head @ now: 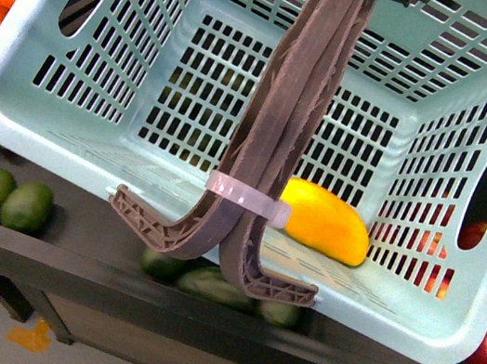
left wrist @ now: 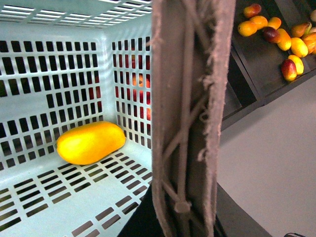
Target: Pick mango and avocado into basket
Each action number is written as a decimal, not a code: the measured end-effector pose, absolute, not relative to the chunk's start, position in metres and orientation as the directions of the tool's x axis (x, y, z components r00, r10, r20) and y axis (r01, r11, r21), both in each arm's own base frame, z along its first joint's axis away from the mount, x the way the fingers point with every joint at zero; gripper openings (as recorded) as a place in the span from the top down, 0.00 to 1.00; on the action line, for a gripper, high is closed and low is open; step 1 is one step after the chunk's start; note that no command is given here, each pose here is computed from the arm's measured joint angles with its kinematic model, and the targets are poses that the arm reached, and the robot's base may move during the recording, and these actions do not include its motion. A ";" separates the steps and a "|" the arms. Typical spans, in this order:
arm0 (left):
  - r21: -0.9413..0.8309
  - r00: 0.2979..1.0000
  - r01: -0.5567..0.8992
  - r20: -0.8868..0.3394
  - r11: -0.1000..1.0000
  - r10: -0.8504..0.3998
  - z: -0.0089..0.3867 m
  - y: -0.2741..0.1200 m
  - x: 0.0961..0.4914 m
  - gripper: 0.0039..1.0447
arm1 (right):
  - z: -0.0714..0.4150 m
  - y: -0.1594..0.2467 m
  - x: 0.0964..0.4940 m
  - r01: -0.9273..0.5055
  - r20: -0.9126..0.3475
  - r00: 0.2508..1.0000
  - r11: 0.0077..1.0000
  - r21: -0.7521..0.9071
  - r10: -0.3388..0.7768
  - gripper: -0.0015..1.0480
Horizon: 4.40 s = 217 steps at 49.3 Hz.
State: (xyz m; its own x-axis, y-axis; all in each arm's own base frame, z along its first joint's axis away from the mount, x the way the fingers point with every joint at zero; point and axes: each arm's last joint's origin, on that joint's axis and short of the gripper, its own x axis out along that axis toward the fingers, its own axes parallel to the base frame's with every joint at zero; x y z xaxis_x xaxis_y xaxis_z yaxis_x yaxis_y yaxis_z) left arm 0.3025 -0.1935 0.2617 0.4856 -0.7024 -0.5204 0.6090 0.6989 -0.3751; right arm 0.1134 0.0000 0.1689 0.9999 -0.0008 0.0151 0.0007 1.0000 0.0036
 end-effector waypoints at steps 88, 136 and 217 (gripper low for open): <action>-0.369 0.495 0.606 -0.519 0.705 -0.697 0.263 -0.193 0.302 0.92 | 0.182 -0.033 0.174 0.451 -0.225 0.888 0.856 0.254 -0.401 0.07; -0.371 0.494 0.605 -0.519 0.704 -0.698 0.263 -0.193 0.302 0.92 | -0.007 -0.099 0.398 -0.132 -0.759 0.637 0.989 0.062 0.132 0.07; -0.371 0.494 0.605 -0.519 0.704 -0.698 0.263 -0.193 0.302 0.92 | -0.095 -0.126 0.383 -0.253 -0.835 0.535 0.967 -0.017 0.125 0.07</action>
